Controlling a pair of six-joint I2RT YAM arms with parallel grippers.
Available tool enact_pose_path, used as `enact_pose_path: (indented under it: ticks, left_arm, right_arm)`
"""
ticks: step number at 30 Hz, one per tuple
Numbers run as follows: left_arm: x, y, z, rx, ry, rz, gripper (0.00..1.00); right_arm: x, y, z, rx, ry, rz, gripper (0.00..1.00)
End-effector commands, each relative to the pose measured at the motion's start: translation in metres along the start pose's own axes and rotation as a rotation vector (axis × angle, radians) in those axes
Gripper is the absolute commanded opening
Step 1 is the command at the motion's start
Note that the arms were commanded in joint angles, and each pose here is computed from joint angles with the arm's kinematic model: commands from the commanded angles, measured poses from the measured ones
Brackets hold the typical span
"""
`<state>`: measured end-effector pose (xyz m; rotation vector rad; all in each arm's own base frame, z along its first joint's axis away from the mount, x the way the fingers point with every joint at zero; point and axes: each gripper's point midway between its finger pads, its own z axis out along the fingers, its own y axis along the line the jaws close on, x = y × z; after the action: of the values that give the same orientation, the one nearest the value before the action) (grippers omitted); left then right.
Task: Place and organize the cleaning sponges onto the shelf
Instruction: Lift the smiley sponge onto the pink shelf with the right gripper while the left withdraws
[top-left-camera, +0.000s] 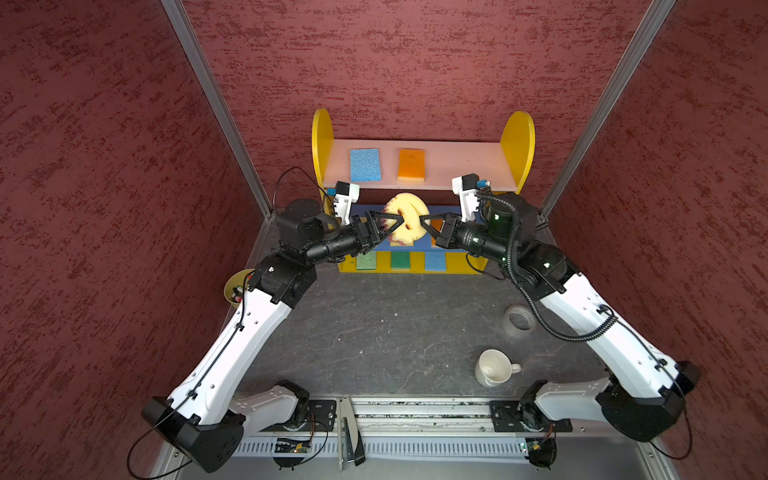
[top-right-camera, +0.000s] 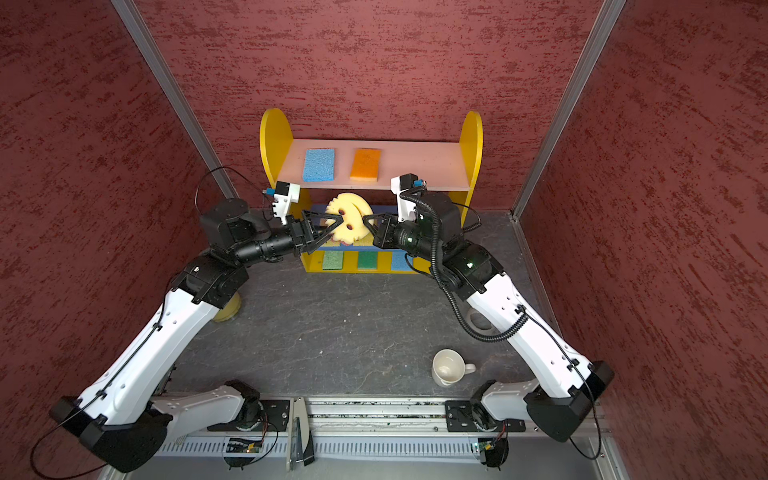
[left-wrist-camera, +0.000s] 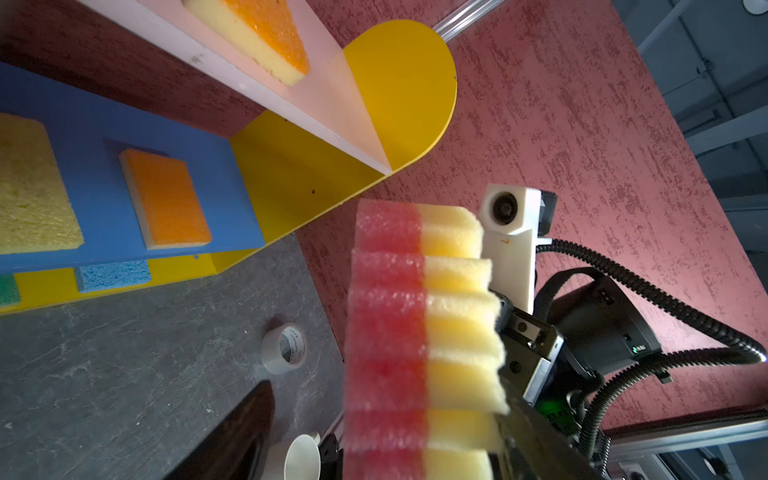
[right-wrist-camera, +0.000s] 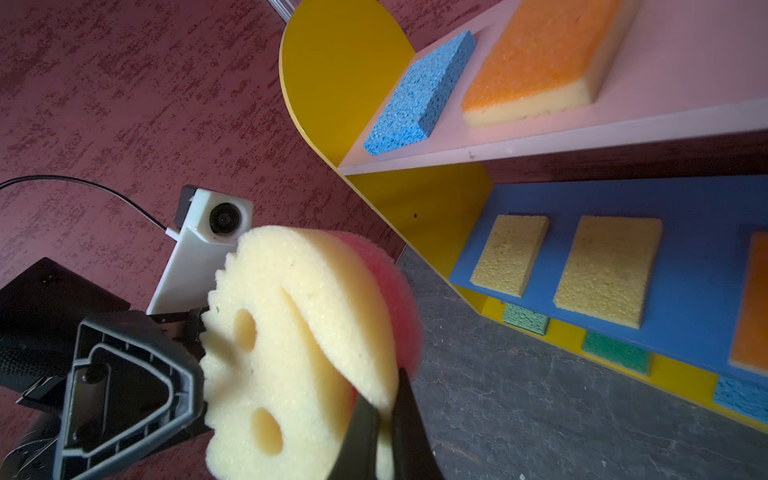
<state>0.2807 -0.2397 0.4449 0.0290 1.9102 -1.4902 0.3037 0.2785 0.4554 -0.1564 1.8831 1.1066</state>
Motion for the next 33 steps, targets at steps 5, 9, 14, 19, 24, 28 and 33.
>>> enact_pose_path:
  ticks: [5, 9, 14, 19, 24, 28, 33]
  left_arm:
    - [-0.029, 0.001, -0.051, -0.169, -0.254, 0.188, 0.88]
    - [-0.033, 0.010, -0.080, -0.254, -0.340, 0.224, 0.90]
    - [-0.031, 0.023, -0.109, -0.351, -0.407, 0.250, 0.91]
    - [-0.024, 0.037, -0.122, -0.406, -0.425, 0.238, 0.92]
    - [-0.015, 0.054, -0.123, -0.443, -0.411, 0.208, 0.92]
    - [-0.011, 0.065, -0.121, -0.464, -0.396, 0.187, 0.93]
    - [-0.010, 0.074, -0.115, -0.474, -0.376, 0.164, 0.93]
  right_arm:
    - [-0.101, -0.017, -0.067, 0.376, -0.323, -0.155, 0.00]
    - [-0.127, -0.028, -0.068, 0.509, -0.381, -0.207, 0.00]
    - [-0.146, -0.054, -0.049, 0.644, -0.383, -0.243, 0.00]
    - [-0.157, -0.079, -0.027, 0.708, -0.360, -0.239, 0.00]
    - [-0.159, -0.111, -0.013, 0.724, -0.319, -0.182, 0.00]
    - [-0.155, -0.130, -0.009, 0.723, -0.276, -0.146, 0.00]
    - [-0.153, -0.147, -0.008, 0.742, -0.246, -0.124, 0.06]
